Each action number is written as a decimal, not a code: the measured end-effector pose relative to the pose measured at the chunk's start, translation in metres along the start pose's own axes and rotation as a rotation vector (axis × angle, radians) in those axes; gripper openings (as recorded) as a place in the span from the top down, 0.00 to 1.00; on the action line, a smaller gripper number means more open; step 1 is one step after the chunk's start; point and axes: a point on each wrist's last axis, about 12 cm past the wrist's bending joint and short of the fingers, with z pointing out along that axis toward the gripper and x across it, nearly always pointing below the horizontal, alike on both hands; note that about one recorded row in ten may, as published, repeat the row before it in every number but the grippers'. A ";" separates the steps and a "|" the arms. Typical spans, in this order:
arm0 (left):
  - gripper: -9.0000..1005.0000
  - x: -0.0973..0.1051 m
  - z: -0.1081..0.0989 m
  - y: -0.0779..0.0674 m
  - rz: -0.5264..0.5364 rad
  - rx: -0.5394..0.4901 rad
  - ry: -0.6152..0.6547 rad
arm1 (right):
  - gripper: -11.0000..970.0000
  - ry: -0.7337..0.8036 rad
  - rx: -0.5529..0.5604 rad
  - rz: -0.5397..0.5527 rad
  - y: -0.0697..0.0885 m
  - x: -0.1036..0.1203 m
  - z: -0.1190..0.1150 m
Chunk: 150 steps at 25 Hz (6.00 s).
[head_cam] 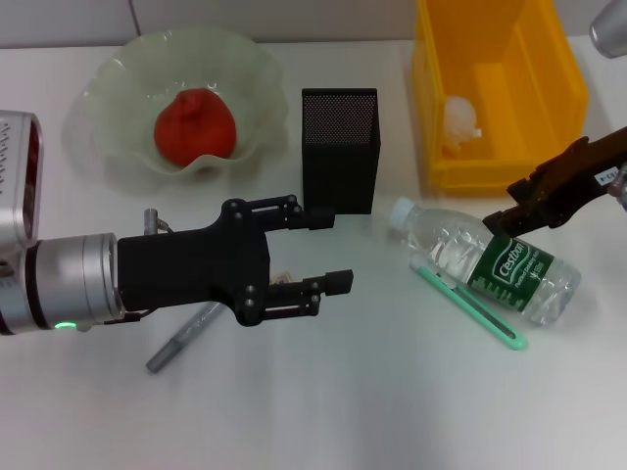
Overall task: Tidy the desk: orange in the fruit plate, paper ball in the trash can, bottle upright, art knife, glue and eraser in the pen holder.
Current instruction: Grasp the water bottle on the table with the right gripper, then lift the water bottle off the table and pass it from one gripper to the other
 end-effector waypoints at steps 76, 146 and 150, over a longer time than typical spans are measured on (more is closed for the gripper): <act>0.42 0.000 0.002 0.005 0.008 -0.022 0.014 | 0.30 0.284 -0.031 -0.071 0.000 -0.009 0.069; 0.43 -0.044 0.022 0.024 -0.183 -0.009 -0.274 | 0.30 -1.073 -0.202 -0.253 0.032 0.075 0.065; 0.44 -0.043 0.022 0.024 -0.188 -0.009 -0.274 | 0.30 -1.069 -0.222 -0.254 0.034 0.070 0.069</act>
